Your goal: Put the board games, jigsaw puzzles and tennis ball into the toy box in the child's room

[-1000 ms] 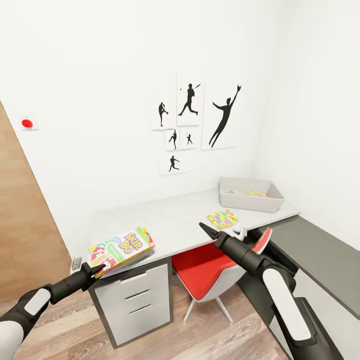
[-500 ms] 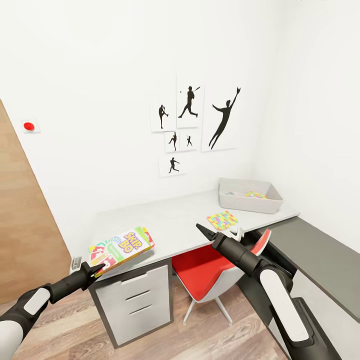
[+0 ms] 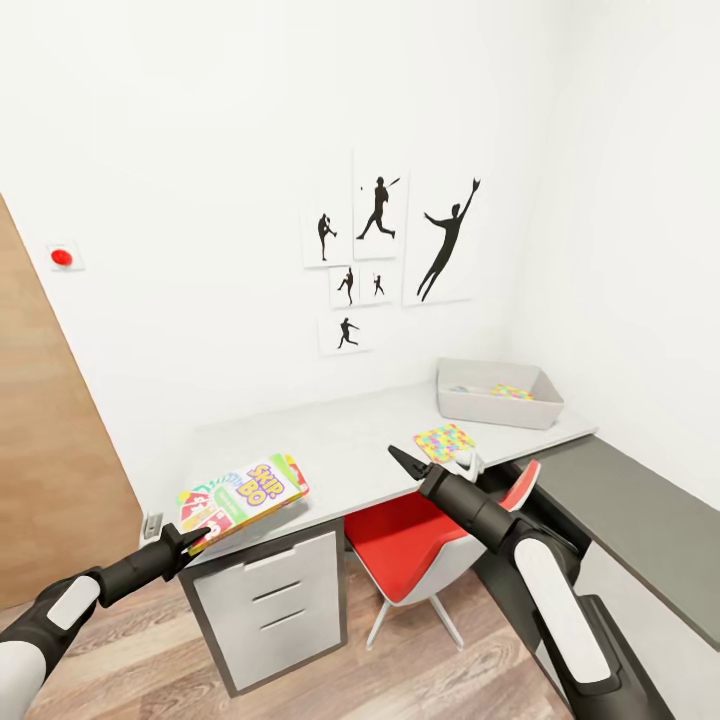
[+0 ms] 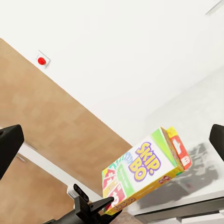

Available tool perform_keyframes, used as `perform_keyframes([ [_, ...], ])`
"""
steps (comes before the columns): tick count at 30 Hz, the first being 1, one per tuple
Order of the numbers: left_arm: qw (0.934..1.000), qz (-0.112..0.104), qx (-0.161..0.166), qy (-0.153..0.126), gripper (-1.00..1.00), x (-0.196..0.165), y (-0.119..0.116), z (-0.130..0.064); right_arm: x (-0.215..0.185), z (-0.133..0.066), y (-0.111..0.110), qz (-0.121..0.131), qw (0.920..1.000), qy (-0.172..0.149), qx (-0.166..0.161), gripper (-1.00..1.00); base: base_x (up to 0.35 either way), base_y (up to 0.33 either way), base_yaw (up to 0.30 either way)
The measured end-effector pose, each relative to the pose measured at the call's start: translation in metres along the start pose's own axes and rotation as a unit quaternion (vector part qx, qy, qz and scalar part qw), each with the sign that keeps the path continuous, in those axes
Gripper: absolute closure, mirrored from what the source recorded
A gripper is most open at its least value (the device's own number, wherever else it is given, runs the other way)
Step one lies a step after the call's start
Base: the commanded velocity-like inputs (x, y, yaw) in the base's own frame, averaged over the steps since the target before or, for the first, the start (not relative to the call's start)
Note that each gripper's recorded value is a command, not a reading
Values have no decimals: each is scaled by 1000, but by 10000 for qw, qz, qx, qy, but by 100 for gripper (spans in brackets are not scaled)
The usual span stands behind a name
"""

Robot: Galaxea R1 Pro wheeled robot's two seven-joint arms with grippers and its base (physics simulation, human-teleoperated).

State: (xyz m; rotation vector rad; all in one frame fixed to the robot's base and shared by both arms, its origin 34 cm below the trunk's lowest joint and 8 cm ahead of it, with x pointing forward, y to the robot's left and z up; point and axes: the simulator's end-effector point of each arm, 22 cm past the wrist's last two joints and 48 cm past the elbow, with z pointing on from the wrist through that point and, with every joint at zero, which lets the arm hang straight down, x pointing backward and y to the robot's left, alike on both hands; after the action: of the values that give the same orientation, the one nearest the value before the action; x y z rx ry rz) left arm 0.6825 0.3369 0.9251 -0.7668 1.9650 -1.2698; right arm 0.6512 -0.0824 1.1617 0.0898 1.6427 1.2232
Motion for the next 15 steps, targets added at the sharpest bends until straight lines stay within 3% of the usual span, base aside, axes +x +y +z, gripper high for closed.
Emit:
perform_keyframes([
  [15,10000,9,-8,10,100,2,-10,-8,-6,-3,13,39,10000,-11,-19,-100,0,0,0],
])
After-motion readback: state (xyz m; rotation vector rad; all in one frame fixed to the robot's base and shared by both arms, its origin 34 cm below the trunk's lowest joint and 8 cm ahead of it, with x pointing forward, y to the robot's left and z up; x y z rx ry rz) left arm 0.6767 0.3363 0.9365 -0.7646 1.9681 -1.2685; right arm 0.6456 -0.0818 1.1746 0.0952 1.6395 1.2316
